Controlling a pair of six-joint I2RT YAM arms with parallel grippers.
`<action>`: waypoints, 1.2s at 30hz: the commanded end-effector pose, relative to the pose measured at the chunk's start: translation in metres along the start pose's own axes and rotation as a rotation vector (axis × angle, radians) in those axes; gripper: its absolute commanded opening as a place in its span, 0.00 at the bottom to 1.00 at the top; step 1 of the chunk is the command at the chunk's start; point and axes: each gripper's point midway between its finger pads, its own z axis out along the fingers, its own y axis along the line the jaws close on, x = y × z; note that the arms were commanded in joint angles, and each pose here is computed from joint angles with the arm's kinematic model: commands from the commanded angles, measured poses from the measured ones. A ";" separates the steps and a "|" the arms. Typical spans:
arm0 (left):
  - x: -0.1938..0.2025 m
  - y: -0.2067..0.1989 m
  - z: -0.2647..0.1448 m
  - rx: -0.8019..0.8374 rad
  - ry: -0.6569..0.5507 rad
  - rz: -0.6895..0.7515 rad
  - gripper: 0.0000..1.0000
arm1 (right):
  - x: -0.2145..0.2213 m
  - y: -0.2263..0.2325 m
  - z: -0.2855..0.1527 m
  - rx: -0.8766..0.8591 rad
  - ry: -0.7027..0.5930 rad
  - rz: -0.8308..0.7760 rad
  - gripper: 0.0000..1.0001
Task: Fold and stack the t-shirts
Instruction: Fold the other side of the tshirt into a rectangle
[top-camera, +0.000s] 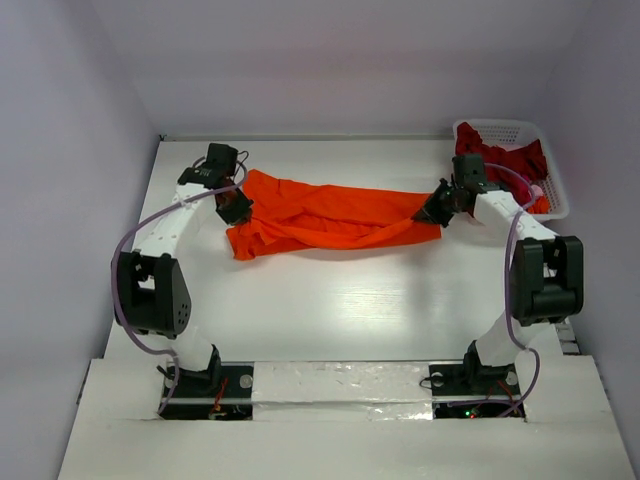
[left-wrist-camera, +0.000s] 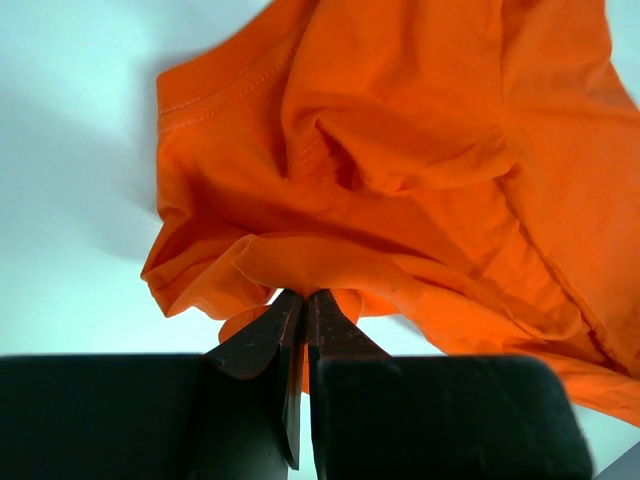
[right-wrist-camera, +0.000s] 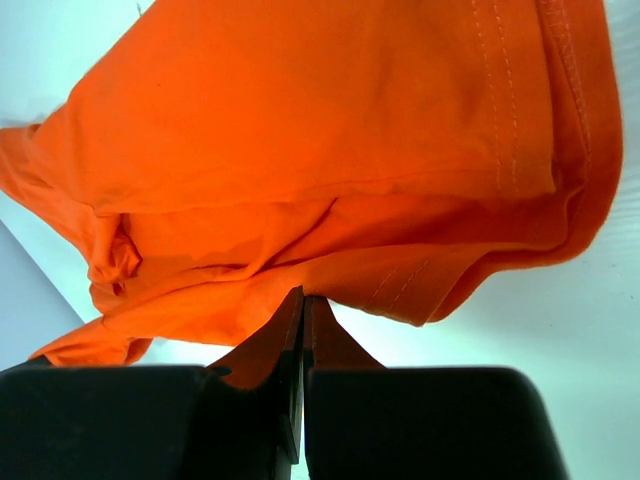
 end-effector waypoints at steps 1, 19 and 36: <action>-0.022 -0.009 -0.009 0.033 -0.048 -0.004 0.00 | -0.007 0.011 0.001 -0.007 -0.014 -0.027 0.00; -0.031 -0.006 0.005 0.022 -0.033 0.001 0.00 | -0.013 0.007 0.011 0.023 -0.024 0.006 0.00; -0.038 -0.016 0.018 0.034 -0.035 0.009 0.00 | -0.017 0.013 0.017 0.004 -0.016 -0.009 0.00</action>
